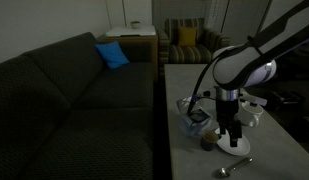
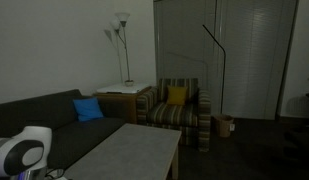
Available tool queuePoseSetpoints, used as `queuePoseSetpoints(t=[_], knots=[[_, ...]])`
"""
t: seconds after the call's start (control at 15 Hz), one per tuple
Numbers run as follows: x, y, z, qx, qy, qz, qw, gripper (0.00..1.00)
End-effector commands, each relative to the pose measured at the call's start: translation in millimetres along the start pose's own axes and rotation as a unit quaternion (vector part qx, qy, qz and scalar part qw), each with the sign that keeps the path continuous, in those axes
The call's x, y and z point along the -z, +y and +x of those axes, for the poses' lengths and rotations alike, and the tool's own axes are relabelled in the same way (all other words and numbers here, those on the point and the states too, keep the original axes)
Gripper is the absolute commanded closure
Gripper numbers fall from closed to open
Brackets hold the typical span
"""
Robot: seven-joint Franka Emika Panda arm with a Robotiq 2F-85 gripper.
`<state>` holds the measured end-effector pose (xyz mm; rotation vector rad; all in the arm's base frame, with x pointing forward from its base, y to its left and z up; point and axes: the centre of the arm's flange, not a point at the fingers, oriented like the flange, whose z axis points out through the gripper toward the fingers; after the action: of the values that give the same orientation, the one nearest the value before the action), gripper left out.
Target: Put the mug at the right edge of the box
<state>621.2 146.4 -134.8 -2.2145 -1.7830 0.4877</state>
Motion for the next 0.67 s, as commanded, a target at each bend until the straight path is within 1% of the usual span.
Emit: queuePoseSetpoints(t=[0.0, 0.2, 0.27, 0.33, 0.4, 0.6], knots=[[0, 1, 0, -0.001, 0.000, 0.001, 1.0000, 0.00], [-8, 10, 9, -0.001, 0.001, 0.001, 1.0000, 0.00], [-12, 14, 11, -0.003, 0.003, 0.007, 1.0000, 0.00], [-12, 2, 15, -0.011, 0.012, 0.018, 0.9997, 0.00], [1, -4, 7, -0.004, 0.007, 0.007, 0.9999, 0.00], [3, -5, 10, -0.003, 0.008, 0.007, 0.9999, 0.00]])
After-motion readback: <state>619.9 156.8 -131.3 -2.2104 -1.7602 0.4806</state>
